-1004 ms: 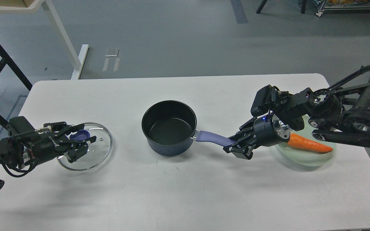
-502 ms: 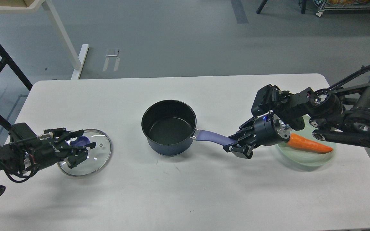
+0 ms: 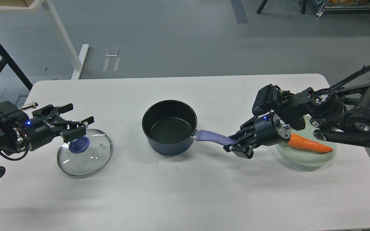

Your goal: Open pot lid

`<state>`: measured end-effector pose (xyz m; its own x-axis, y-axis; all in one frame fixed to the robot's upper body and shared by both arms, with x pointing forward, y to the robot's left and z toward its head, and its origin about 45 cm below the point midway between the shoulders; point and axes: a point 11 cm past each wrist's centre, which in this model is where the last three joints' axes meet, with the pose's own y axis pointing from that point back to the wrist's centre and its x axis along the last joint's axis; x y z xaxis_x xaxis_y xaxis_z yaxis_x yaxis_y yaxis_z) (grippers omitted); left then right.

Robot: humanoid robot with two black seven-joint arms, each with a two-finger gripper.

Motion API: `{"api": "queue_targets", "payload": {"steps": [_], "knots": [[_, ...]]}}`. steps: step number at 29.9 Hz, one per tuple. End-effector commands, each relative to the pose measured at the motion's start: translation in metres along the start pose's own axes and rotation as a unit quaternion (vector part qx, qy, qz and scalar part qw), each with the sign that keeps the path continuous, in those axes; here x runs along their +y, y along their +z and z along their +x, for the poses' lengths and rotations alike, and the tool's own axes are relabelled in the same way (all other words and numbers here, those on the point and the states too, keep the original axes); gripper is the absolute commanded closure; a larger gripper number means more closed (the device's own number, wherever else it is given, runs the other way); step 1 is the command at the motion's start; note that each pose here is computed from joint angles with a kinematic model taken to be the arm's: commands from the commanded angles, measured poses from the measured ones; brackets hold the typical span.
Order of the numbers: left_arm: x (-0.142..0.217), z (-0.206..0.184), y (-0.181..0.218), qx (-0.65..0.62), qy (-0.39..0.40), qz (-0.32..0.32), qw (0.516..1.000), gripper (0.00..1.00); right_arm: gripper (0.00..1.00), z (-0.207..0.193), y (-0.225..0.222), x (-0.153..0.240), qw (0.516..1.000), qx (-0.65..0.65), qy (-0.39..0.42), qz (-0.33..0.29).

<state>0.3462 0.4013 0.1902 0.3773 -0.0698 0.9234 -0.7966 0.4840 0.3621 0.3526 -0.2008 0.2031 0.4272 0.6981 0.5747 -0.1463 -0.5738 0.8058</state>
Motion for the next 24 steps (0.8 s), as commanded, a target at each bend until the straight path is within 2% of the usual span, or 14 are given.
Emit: {"api": "queue_targets", "payload": {"steps": [1,4,5,6,11,16,19,24], "knots": [[0.001,0.016,-0.004,0.03,0.011,0.01,0.999,0.01,0.46,0.0,0.0,0.0,1.0,-0.002,0.0,0.001],[0.0,0.019,-0.005,0.03,0.014,0.01,0.999,0.01,0.16,0.002,-0.001,0.001,1.0,-0.006,0.004,0.001],[0.0,0.019,-0.005,0.03,0.015,0.01,0.999,0.01,0.09,0.003,-0.001,0.001,1.0,-0.013,0.008,0.001],[0.0,0.021,-0.005,0.03,0.016,0.01,0.999,0.01,0.06,0.005,0.0,0.003,1.0,-0.02,0.011,0.0],[-0.006,0.045,-0.004,0.069,0.054,0.014,0.996,0.01,0.02,0.028,0.009,0.034,0.994,-0.082,0.074,-0.016],[-0.013,0.075,-0.009,0.279,0.09,0.019,0.956,0.01,0.02,0.059,0.031,0.079,0.956,-0.198,0.213,-0.032],[-0.012,0.087,-0.014,0.431,0.13,0.01,0.893,0.01,0.02,0.059,0.048,0.107,0.892,-0.321,0.316,-0.025],[-0.014,0.092,-0.024,0.592,0.199,0.007,0.781,0.01,0.02,0.04,0.075,0.14,0.734,-0.496,0.464,0.013]]}}
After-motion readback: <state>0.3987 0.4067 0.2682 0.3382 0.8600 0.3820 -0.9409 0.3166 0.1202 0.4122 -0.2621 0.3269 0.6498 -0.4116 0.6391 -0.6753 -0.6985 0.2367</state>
